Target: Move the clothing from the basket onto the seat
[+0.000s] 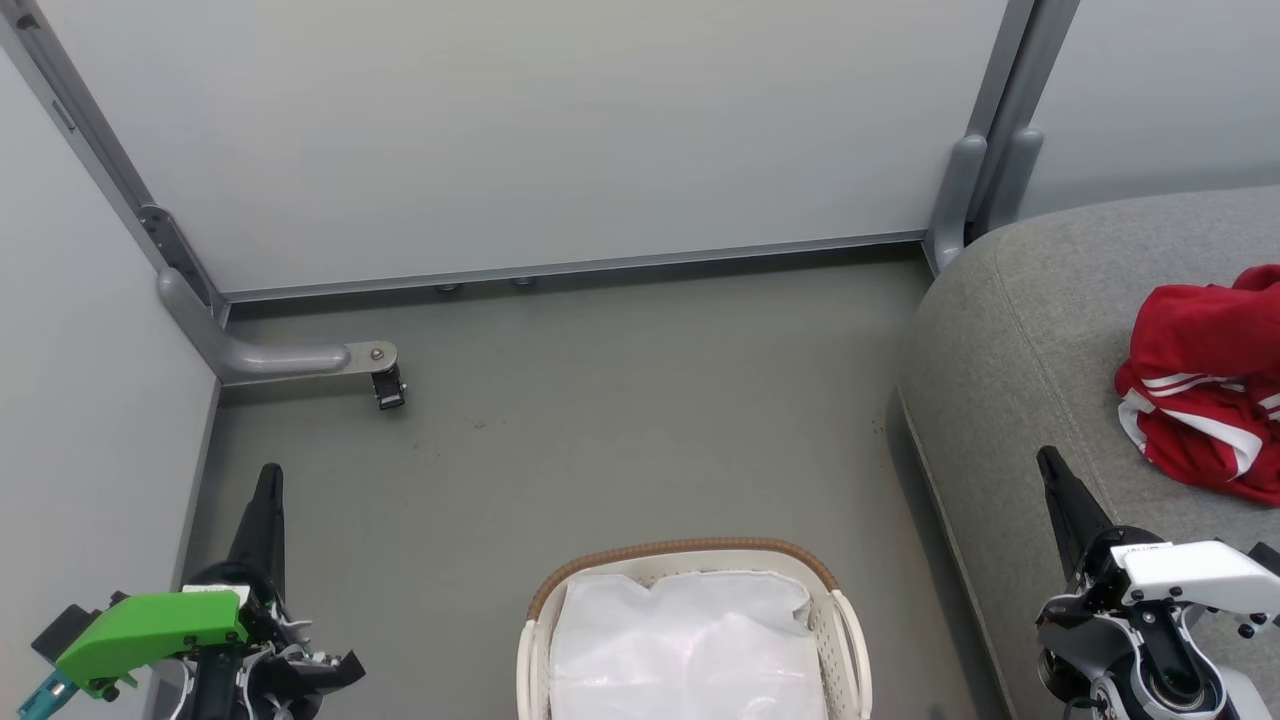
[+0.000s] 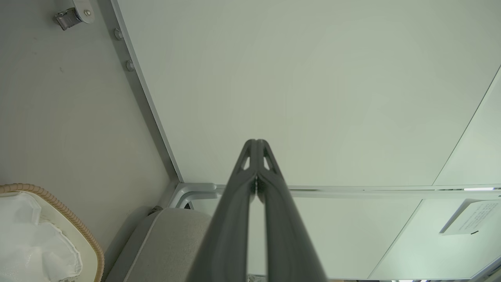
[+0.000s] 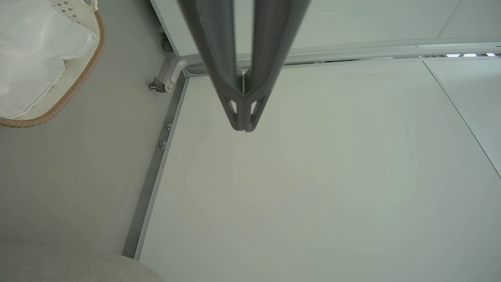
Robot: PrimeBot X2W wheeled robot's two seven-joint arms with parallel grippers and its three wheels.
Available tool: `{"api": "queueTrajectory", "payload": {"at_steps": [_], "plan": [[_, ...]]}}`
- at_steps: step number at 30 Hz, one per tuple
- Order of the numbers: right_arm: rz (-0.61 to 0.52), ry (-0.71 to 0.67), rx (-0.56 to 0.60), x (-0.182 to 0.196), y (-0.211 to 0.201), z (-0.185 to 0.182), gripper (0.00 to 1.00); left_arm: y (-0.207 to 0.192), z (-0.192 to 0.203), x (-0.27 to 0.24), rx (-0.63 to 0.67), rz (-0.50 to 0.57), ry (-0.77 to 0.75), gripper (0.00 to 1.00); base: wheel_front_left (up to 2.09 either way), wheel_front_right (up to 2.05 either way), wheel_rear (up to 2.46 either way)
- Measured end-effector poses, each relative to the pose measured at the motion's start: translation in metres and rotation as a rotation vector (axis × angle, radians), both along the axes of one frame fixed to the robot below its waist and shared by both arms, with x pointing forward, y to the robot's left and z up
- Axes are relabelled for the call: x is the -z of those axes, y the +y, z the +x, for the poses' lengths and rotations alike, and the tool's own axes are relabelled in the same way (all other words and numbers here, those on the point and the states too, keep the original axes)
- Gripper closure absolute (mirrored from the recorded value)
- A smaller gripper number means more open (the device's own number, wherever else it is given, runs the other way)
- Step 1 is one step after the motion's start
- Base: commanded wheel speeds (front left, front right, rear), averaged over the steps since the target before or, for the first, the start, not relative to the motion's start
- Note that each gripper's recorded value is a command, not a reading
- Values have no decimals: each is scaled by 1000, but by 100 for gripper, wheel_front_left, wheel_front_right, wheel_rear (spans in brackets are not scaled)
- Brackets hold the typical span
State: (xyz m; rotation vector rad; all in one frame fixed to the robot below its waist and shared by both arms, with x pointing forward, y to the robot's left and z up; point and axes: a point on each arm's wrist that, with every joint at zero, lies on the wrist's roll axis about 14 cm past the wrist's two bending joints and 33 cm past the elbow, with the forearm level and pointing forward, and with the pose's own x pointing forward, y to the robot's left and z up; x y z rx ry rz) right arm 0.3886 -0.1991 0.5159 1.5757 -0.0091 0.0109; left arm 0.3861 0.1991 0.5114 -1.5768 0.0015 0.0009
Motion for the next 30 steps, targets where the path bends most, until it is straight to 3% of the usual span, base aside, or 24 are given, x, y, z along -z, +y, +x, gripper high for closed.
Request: {"api": "queueTrajectory", "payload": {"at_steps": [30], "plan": [[0,0,0,0,0,0,100,0,0,0,0,0,0,100,0,0,0]]}}
